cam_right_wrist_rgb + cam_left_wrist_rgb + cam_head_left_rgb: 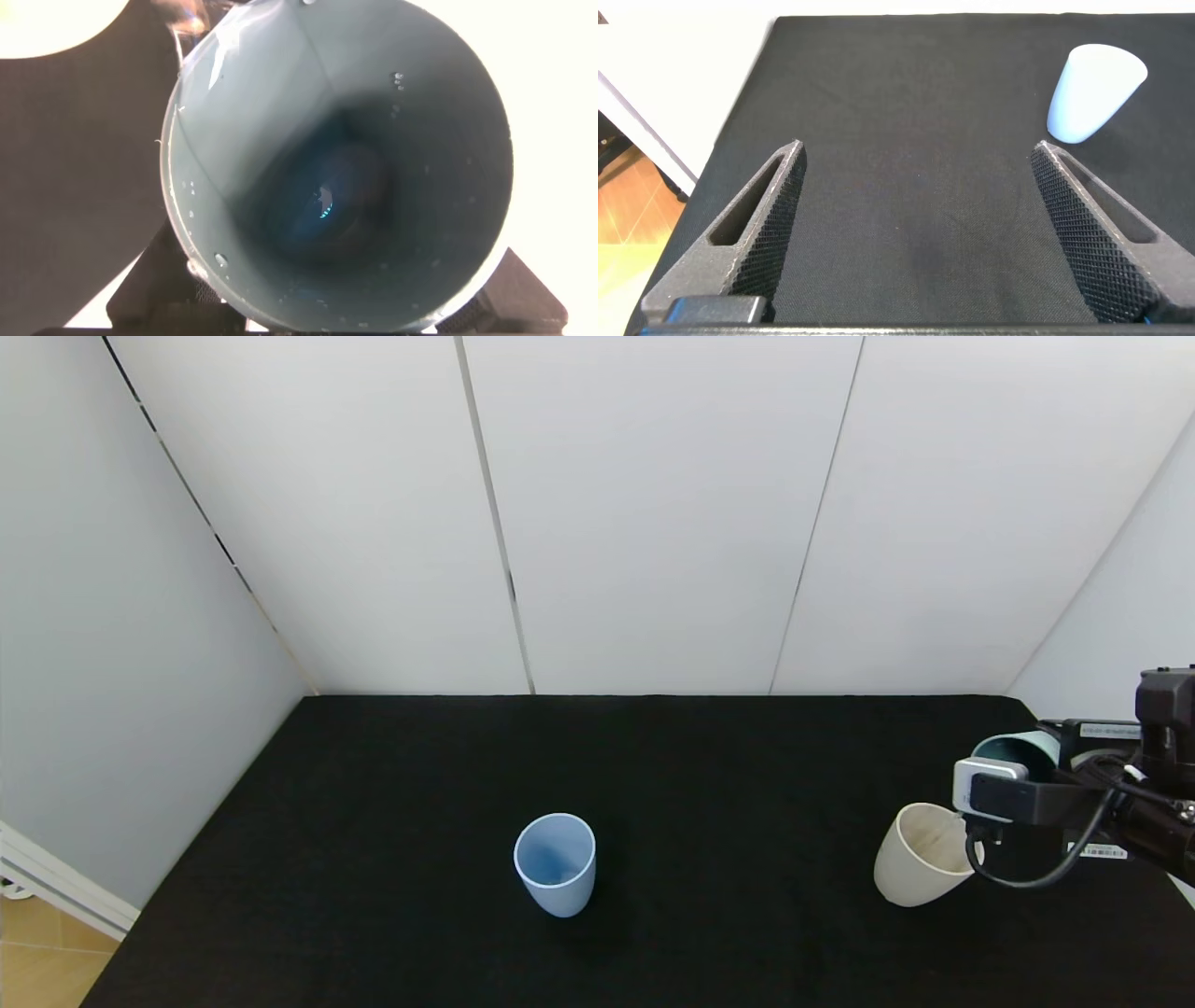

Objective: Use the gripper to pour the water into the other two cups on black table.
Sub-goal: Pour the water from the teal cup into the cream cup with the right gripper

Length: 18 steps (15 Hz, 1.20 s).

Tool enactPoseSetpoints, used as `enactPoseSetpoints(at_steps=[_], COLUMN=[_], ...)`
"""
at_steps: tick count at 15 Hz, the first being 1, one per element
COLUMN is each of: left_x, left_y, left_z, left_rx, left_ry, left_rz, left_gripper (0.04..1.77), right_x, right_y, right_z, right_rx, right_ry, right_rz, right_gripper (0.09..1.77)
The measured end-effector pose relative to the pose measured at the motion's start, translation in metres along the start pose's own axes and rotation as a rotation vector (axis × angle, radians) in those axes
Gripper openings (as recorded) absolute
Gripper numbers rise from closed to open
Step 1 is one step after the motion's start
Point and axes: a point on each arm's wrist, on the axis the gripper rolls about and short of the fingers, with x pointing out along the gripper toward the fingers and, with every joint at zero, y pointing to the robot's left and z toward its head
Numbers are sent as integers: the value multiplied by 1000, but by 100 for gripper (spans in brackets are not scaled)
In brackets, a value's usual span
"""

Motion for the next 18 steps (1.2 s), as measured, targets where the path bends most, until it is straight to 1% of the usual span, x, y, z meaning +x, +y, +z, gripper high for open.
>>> enactPoseSetpoints(at_steps=[5, 9, 14, 15, 16, 18], left_x=[0, 0, 0, 0, 0, 0], left_y=[0, 0, 0, 0, 0, 0], left_z=[0, 0, 0, 0, 0, 0], left_rx=[0, 0, 0, 0, 0, 0], left_ry=[0, 0, 0, 0, 0, 0], left_rz=[0, 0, 0, 0, 0, 0], left_gripper=[172, 172, 172, 172, 172, 172], right_x=[-2, -4, -10, -12, -13, -16], right_y=[-3, -7, -7, -6, -6, -5], right_z=[-1, -2, -1, 0, 1, 5], right_rx=[-46, -54, -61, -37, 11, 149], right_ry=[1, 18, 1, -9, -18, -63], right_rz=[-14, -31, -36, -36, -35, -31], right_gripper=[118, 118, 118, 118, 118, 118])
